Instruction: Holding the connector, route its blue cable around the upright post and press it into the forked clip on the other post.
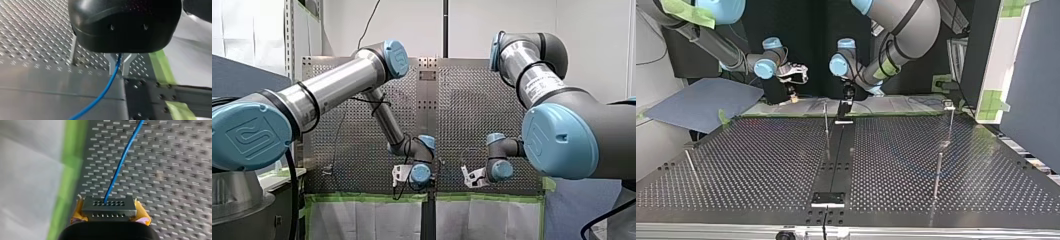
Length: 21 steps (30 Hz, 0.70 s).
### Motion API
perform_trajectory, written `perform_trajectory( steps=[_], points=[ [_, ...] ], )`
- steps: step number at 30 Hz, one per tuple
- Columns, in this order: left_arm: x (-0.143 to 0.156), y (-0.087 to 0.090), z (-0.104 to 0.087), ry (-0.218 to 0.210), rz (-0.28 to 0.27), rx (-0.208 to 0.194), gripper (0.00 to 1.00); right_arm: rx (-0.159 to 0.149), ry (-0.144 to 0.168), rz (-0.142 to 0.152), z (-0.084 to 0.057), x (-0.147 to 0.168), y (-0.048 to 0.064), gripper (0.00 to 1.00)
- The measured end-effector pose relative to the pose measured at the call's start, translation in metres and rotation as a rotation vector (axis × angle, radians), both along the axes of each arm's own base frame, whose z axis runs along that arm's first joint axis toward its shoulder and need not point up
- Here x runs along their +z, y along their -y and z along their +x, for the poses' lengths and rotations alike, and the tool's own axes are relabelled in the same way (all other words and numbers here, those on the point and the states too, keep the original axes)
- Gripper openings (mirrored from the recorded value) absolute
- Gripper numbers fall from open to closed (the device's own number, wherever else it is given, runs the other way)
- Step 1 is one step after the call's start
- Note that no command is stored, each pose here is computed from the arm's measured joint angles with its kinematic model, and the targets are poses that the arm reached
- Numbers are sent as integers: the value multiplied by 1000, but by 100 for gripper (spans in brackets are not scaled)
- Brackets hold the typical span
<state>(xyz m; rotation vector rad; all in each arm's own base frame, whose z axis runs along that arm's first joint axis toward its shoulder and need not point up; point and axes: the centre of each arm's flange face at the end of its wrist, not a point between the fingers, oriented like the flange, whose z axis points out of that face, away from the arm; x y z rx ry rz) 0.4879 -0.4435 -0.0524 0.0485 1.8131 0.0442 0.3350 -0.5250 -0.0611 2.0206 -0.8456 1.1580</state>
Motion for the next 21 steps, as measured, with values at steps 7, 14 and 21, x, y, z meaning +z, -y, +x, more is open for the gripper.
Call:
perform_trajectory(
  steps=[7,14,21],
  points=[
    [-9,-2,1,-9,9,7,13,6,-40,50,-6,-31,-12,0],
    [-9,-2,1,-9,9,8,13,7,-43,56,-7,-35,-13,0],
    [0,4,7,14,-14,-5,13,8,-39,40,-4,-28,-8,0]
  ],
)
